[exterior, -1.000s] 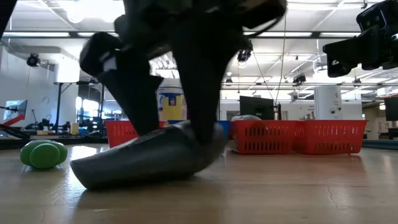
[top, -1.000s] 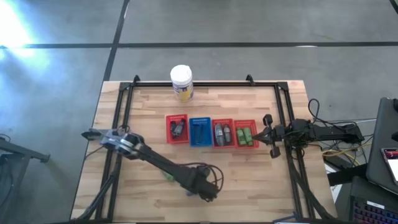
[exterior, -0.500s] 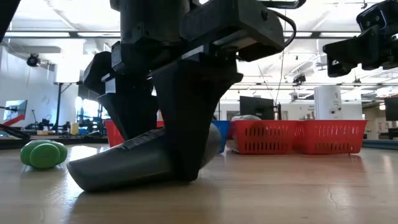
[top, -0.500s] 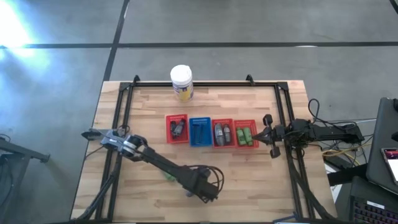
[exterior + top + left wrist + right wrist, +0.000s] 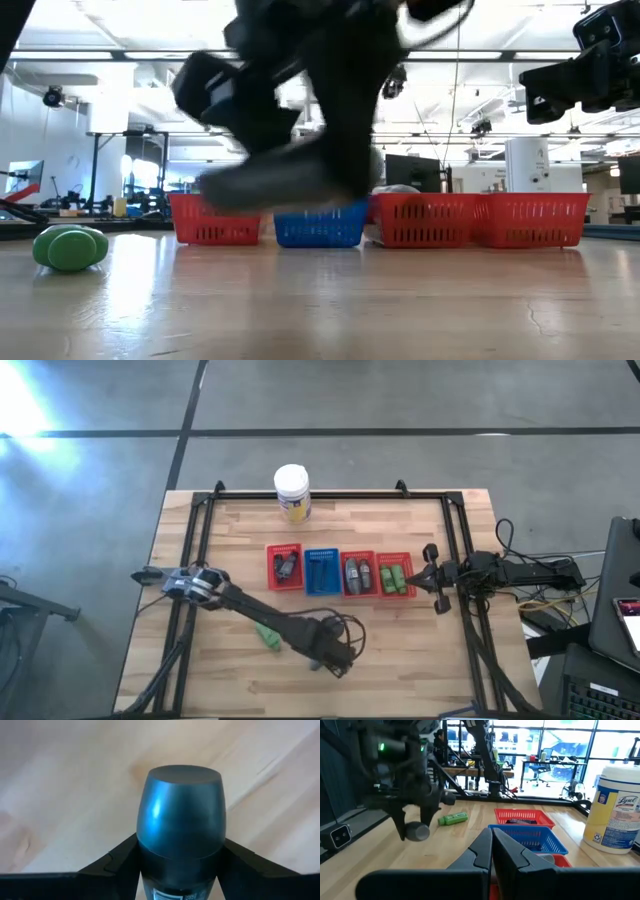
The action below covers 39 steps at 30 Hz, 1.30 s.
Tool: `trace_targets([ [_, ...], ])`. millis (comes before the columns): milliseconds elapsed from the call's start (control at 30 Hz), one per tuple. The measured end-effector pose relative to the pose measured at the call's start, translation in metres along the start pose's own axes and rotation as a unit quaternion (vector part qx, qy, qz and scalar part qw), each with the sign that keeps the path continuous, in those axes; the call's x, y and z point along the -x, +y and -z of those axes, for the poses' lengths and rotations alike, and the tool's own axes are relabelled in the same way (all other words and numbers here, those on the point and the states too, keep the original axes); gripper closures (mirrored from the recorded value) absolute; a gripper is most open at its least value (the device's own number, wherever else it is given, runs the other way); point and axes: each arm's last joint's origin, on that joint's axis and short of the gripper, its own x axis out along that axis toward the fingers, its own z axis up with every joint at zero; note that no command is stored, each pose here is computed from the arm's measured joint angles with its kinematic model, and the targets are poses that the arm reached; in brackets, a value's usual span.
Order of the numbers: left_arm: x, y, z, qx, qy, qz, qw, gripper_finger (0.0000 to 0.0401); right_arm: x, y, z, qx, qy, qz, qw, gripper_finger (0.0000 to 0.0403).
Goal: Pick & Place Travel size toiletries
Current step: Put the gray deodorant into the middle red bin
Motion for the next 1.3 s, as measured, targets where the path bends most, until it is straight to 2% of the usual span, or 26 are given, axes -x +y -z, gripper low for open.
trace_targets([
  [167, 0.026, -0.002, -0.02, 0.017, -0.055, 0.053, 0.997, 0.019, 0.0, 0.0, 0.0, 0.0, 0.0, 0.0, 1.0, 0.0394],
  [333, 0.053, -0.005, -0.045, 0.001, -0.113, 0.131, 0.985, 0.019, 0.0, 0.0, 0.0, 0.0, 0.0, 0.0, 1.0, 0.0394],
  [500, 0.077, -0.006, -0.079, -0.004, -0.161, 0.229, 0.96, 0.019, 0.0, 0.0, 0.0, 0.0, 0.0, 0.0, 1.0, 0.0394],
  [667, 0.103, -0.003, -0.112, -0.027, -0.205, 0.324, 0.923, 0.019, 0.0, 0.0, 0.0, 0.0, 0.0, 0.0, 1.0, 0.0394],
  [767, 0.11, 0.003, -0.126, -0.036, -0.211, 0.347, 0.913, 0.019, 0.0, 0.0, 0.0, 0.01, -0.001, 0.001, 1.0, 0.0394],
  [833, 0.111, 0.008, -0.133, -0.043, -0.209, 0.35, 0.912, 0.019, 0.0, 0.0, -0.002, 0.035, -0.008, 0.001, 0.999, 0.0394],
  [900, 0.112, 0.013, -0.14, -0.051, -0.206, 0.354, 0.911, 0.019, 0.0, 0.0, -0.004, 0.031, -0.022, 0.001, 0.999, 0.0394],
  [1000, 0.114, 0.019, -0.151, -0.069, -0.201, 0.369, 0.905, 0.019, 0.0, 0.0, -0.006, -0.002, -0.031, 0.0, 1.0, 0.0394],
  [1133, 0.116, 0.034, -0.172, -0.093, -0.194, 0.385, 0.898, 0.019, 0.001, 0.0, -0.012, -0.113, -0.063, -0.006, 0.992, 0.0394],
  [1233, 0.117, 0.047, -0.187, -0.109, -0.189, 0.397, 0.892, 0.019, 0.003, 0.0, -0.022, -0.203, -0.11, -0.022, 0.973, 0.0394],
  [1300, 0.119, 0.054, -0.197, -0.119, -0.188, 0.411, 0.884, 0.019, 0.004, 0.0, -0.029, -0.282, -0.144, -0.041, 0.948, 0.0394],
])
